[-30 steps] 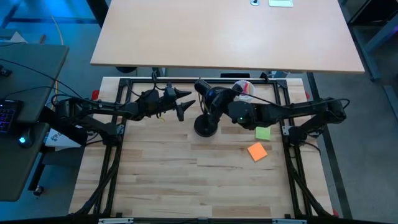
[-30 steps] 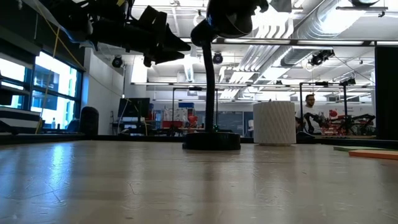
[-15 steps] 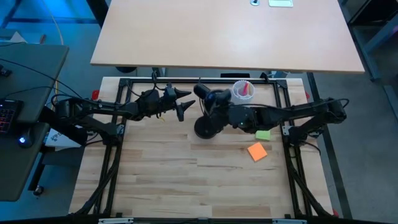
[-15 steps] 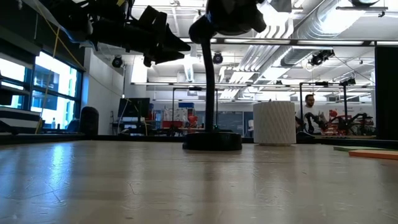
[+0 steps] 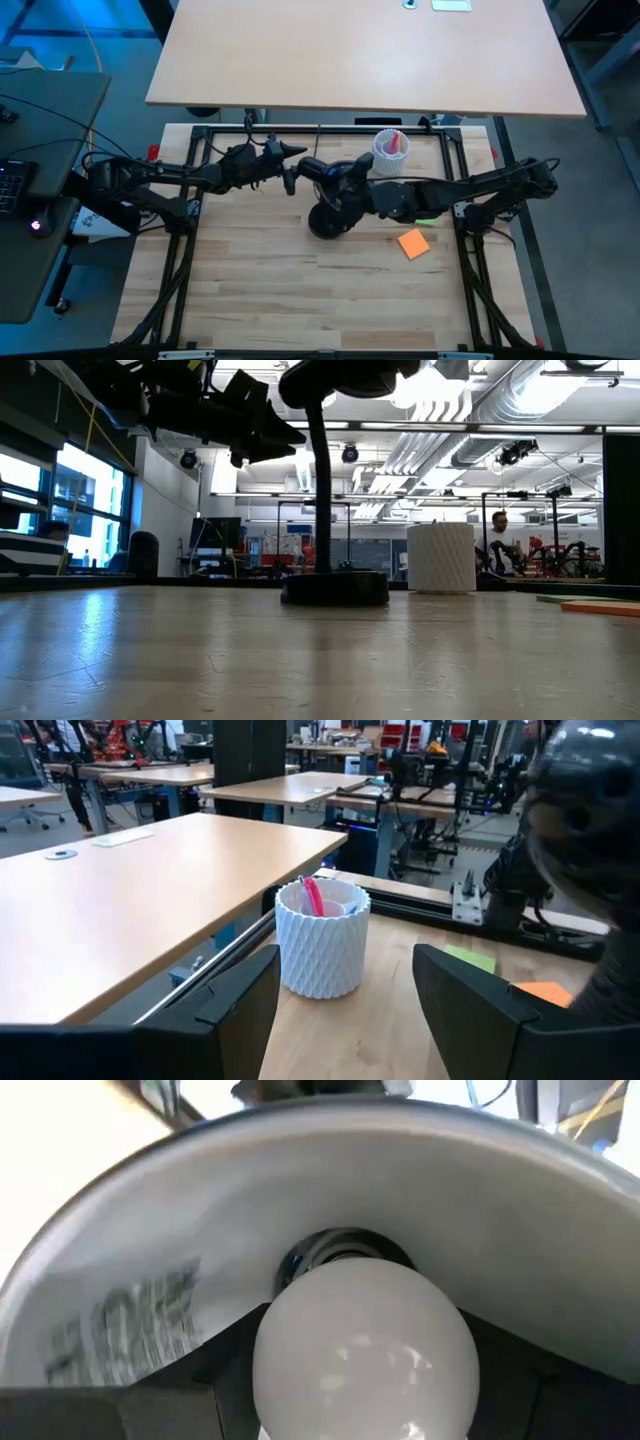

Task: Screw lightbulb
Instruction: Remove the white lightbulb from the black lamp

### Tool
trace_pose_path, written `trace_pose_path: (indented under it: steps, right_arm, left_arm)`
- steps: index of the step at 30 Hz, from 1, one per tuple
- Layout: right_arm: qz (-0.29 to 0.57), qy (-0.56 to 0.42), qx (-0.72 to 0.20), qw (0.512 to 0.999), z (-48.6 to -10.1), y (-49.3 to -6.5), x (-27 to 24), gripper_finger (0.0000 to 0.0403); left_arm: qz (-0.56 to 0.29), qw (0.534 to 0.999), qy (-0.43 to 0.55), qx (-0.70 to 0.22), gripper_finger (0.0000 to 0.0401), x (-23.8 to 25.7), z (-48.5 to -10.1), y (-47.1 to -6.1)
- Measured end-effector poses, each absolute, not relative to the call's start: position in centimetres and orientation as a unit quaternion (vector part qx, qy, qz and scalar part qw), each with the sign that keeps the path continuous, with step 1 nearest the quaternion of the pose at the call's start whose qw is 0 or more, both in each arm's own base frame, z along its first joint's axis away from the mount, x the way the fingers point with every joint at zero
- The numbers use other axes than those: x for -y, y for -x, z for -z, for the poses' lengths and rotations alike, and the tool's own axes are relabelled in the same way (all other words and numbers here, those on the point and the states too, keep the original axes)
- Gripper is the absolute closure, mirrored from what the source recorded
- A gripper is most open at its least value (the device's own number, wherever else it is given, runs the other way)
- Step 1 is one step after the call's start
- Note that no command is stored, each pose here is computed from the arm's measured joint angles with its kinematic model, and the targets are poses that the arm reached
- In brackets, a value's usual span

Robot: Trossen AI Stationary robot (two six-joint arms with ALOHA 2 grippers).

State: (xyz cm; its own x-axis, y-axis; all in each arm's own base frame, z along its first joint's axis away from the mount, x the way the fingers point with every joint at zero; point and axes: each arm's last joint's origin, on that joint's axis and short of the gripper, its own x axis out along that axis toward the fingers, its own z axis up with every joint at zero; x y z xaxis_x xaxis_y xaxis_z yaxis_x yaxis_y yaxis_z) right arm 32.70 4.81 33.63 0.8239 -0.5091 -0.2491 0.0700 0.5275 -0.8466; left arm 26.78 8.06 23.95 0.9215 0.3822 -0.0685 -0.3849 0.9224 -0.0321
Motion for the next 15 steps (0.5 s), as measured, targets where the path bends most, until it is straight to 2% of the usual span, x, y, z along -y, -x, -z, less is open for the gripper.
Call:
trace_pose_path:
  steps: [3, 10, 15]
  right_arm:
    - [0.182, 0.411, -0.23, 0.863, -33.6, -32.7, -4.8, 0.0161]
    - [0.191, 0.381, -0.223, 0.877, -33.7, -32.7, -4.8, 0.0161]
    - [0.207, 0.333, -0.213, 0.895, -33.7, -32.7, -4.8, 0.0161]
  left_arm:
    - [-0.195, 0.98, 0.022, -0.029, 0.0177, -8.0, -24.4, -26.5]
    - [-0.189, 0.981, 0.014, -0.044, 0.0177, -7.4, -25.8, -24.8]
    - [-0.159, 0.986, -0.045, -0.03, 0.0177, -6.0, -27.0, -24.1]
